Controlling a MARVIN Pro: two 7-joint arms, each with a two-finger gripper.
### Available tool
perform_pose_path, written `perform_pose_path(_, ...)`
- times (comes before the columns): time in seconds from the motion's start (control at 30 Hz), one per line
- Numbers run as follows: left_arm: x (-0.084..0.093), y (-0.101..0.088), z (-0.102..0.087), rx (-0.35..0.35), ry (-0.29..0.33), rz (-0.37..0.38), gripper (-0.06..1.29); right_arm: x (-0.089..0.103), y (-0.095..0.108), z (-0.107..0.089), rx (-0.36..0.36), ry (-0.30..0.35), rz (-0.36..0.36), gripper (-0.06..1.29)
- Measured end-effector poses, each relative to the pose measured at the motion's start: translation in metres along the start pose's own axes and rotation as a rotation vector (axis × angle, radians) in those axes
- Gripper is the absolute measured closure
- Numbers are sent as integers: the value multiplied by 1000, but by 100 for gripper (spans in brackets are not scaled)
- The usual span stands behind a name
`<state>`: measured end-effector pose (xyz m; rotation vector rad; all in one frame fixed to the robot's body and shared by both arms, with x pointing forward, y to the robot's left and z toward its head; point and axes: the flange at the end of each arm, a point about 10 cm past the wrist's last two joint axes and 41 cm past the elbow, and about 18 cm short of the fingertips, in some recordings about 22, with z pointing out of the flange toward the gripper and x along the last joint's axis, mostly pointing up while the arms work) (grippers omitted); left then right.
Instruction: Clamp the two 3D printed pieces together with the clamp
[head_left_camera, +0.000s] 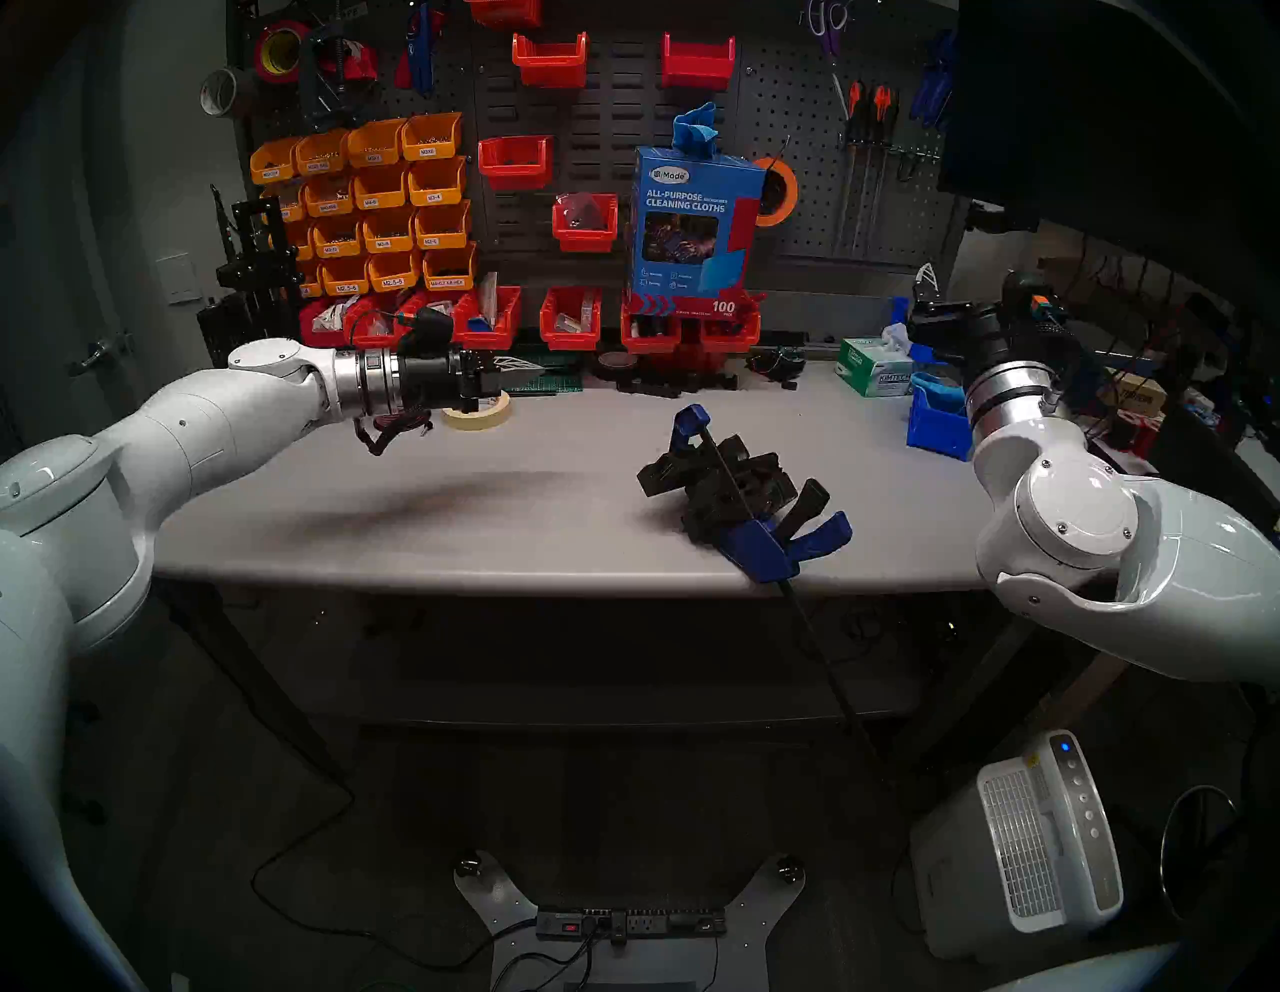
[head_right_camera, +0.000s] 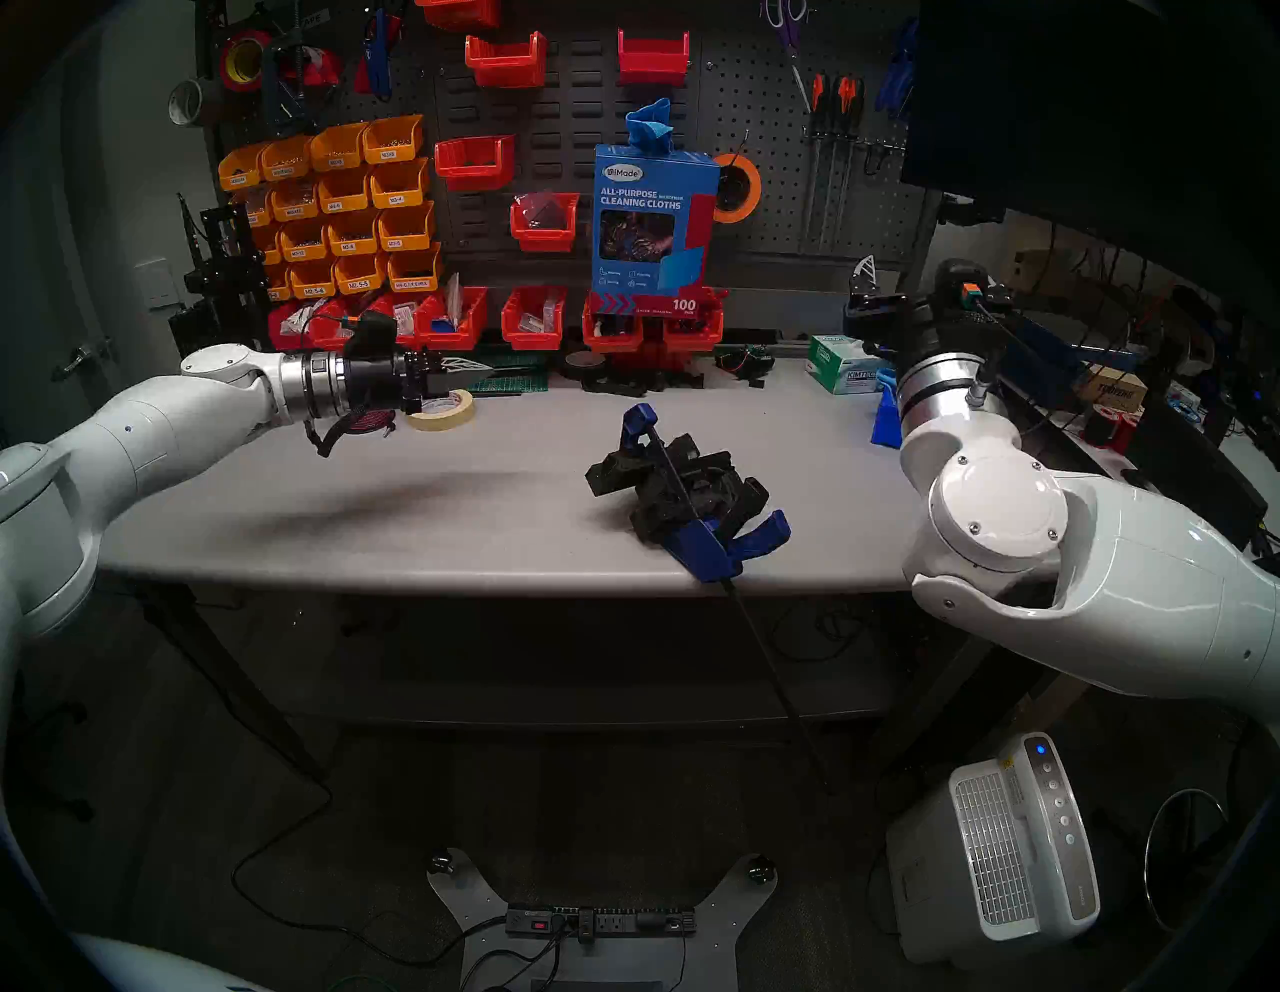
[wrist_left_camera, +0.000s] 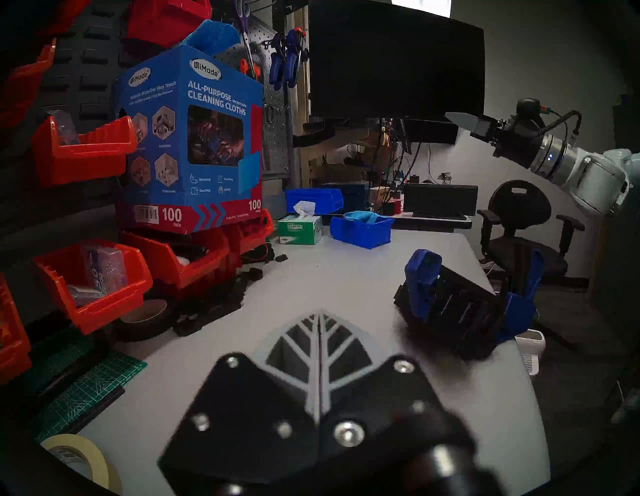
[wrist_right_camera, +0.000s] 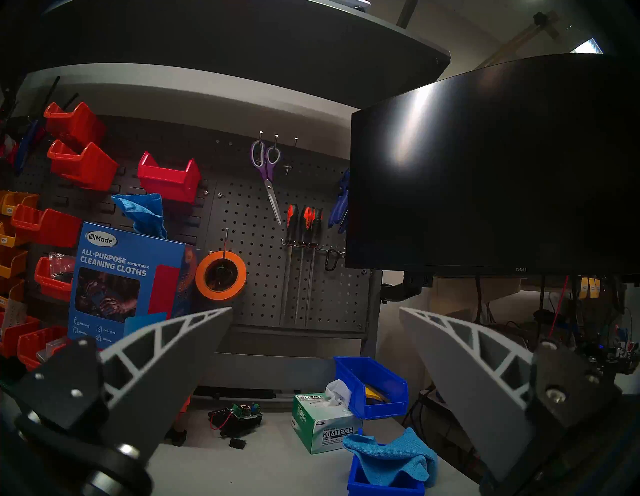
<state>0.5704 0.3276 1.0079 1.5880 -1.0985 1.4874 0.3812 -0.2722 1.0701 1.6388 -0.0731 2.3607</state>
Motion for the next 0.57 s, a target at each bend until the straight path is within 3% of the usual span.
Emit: perform_pose_path(0.57, -1, 1, -5, 21, -4, 0, 125, 0, 0, 0, 0, 0, -1, -3)
